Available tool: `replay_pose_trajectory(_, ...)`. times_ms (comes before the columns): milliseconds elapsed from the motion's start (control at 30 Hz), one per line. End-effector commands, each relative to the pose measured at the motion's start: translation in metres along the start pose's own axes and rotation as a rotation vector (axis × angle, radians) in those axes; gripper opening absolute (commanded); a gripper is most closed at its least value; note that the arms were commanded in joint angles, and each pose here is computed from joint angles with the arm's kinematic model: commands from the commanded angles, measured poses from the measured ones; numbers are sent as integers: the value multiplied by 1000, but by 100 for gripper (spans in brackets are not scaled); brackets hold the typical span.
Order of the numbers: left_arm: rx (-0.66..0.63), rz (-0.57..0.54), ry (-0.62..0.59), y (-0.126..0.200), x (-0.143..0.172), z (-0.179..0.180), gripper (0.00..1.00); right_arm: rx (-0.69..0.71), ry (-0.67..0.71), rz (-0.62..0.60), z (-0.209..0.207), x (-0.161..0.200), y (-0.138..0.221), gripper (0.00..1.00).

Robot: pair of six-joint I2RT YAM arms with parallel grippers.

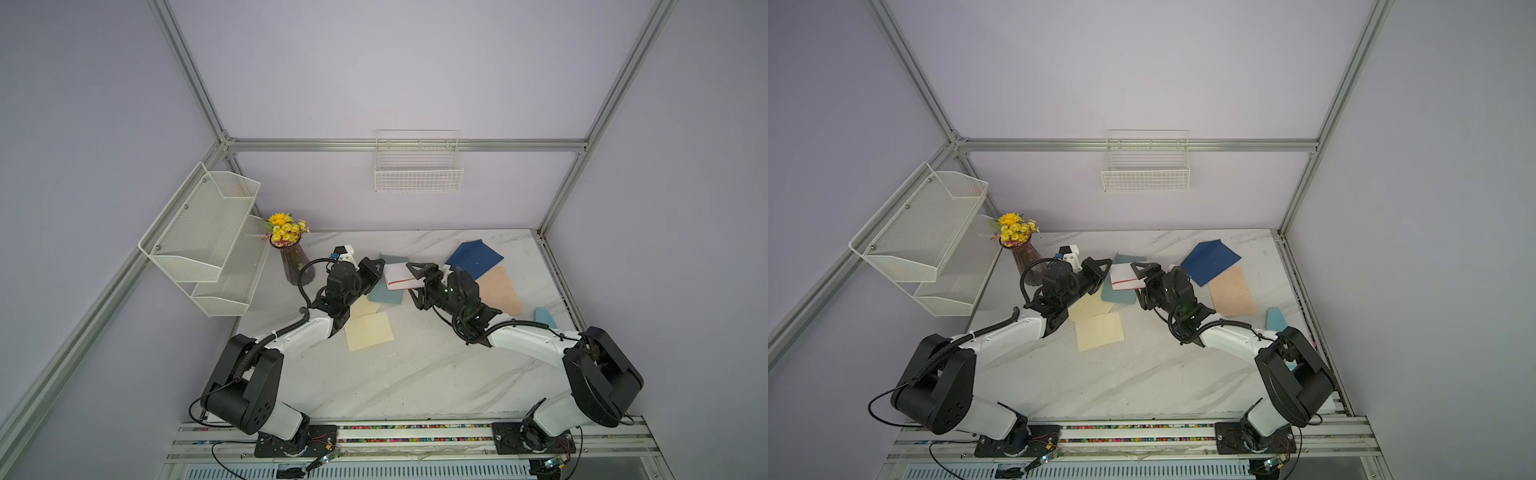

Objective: Fold the letter paper in half and place it into the envelope
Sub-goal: Fold the letter paper at the center of the board, then pick up the envelope from the center of the board.

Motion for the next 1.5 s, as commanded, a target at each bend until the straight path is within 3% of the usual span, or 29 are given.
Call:
replay_pose_trajectory(0, 83, -44, -21, 5, 2, -26, 0, -50, -84, -56, 18, -5, 7, 76)
replay_pose_trajectory(200, 89, -46, -72, 8, 20, -33, 0, 1, -98, -96, 17, -8, 13, 59)
replay_pose_trajectory(233, 90, -46, -78, 8, 22, -33, 0, 7, -101, -104, 16, -10, 15, 53)
replay_pose_trajectory(333, 87, -34, -109, 10, 26, -35, 4, 42, -93, -125, 12, -12, 25, 22)
replay_pose_trajectory(367, 73, -29, -133, 11, 27, -35, 22, 52, -86, -130, 11, -13, 28, 11)
replay_pose_trajectory(433, 28, -23, -190, 12, 27, -31, 55, 73, -77, -132, 8, -13, 35, 0)
replay_pose_trajectory(533, -7, -45, -296, 26, 22, -40, 100, 73, -70, -116, 6, -13, 44, 0)
replay_pose_trajectory(800, -257, -11, -515, 29, -1, -5, 100, 126, -12, -64, -17, -17, 66, 0)
replay_pose_trajectory(1067, -510, 72, -670, -1, -23, 23, 100, 215, 228, 60, -15, -14, 69, 0)
replay_pose_trajectory(1267, -675, 131, -706, -29, -40, 45, 100, 239, 339, 124, -7, -12, 60, 0)
replay_pose_trajectory(1467, -800, 191, -705, -52, -54, 76, 100, 245, 352, 137, -4, -24, 55, 0)
Point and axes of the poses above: each gripper's point midway between its finger pads, its own y axis back along the fingers, its own z axis along the line the jaws close on, x = y × z, the point moved 2 cm from there along y, back along the fingers, and after that the axes turned 15 degrees about y, right-handed, at the moved point
